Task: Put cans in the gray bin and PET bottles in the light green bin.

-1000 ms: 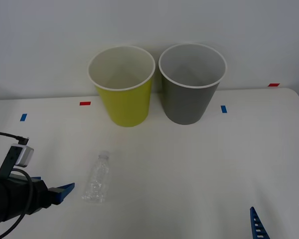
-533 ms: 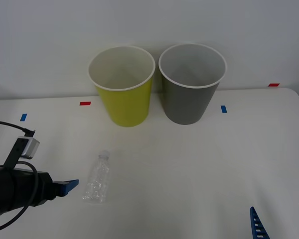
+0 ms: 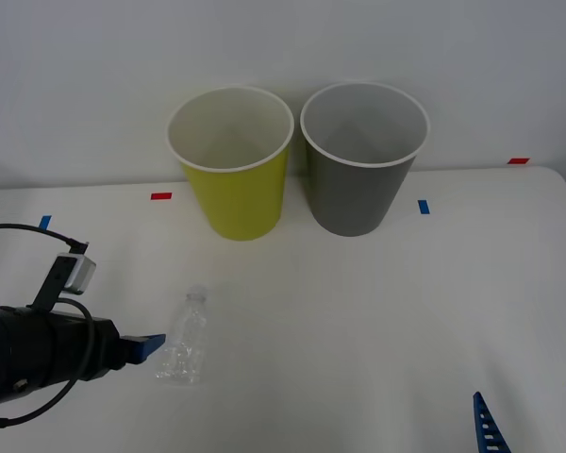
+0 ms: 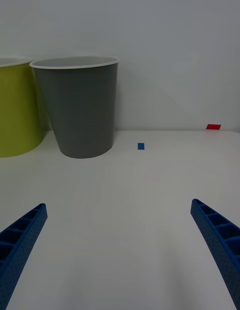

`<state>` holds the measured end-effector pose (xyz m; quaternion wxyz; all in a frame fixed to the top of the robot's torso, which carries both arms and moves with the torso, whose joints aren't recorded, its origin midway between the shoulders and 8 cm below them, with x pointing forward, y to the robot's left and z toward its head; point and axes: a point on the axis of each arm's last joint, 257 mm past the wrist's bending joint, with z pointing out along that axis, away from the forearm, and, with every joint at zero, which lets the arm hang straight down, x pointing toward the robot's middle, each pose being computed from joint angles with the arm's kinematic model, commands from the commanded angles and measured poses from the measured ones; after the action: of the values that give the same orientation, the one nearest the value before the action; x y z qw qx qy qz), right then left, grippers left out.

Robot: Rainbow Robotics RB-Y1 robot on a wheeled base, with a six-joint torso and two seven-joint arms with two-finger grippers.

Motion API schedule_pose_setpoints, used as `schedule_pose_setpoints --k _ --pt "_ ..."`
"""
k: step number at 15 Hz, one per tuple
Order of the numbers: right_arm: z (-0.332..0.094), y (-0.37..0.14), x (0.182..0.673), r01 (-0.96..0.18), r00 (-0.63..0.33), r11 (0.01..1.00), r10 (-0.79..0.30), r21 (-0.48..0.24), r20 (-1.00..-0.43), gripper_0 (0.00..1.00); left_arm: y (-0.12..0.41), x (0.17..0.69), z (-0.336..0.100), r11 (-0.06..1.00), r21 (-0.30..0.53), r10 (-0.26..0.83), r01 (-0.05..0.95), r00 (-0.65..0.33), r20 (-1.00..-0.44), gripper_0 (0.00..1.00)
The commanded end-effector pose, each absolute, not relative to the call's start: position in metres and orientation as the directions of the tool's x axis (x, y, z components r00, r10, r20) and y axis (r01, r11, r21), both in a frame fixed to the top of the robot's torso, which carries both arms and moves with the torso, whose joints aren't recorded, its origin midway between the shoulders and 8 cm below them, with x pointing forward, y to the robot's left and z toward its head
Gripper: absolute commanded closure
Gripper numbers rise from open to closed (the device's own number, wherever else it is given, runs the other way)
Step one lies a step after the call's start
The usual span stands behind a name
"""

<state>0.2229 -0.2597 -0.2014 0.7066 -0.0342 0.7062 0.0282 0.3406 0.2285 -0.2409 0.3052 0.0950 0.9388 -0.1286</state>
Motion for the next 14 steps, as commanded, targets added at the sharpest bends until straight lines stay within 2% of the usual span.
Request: schedule_pose_setpoints --k 1,3,5,11,14 --pt "-0.201 -0.260 0.223 -0.088 0.001 0.996 -0.008 -0.008 -1.000 0.00 0.224 0.347 -0.247 0.952 -0.151 0.131 0.267 -0.798 -0.588 0.00" --pt "-0.201 -0.260 0.223 -0.088 0.001 0.996 -0.008 -0.008 -1.000 0.00 0.220 0.350 -0.249 0.952 -0.151 0.134 0.268 -0.803 -0.580 0.00" --pt "-0.201 -0.260 0.223 -0.088 0.001 0.996 -0.008 -0.008 -1.000 0.00 0.218 0.351 -0.252 0.955 -0.108 0.171 0.277 -0.809 -0.562 0.00" --pt "-0.201 -0.260 0.223 -0.088 0.001 0.996 -0.008 -0.008 -1.000 0.00 0.194 0.356 -0.247 0.970 -0.157 0.080 0.188 -0.849 -0.522 0.00" --pt "-0.201 -0.260 0.223 -0.088 0.001 0.996 -0.008 -0.008 -1.000 0.00 0.179 0.358 -0.252 0.968 -0.159 0.079 0.193 -0.838 -0.540 0.00"
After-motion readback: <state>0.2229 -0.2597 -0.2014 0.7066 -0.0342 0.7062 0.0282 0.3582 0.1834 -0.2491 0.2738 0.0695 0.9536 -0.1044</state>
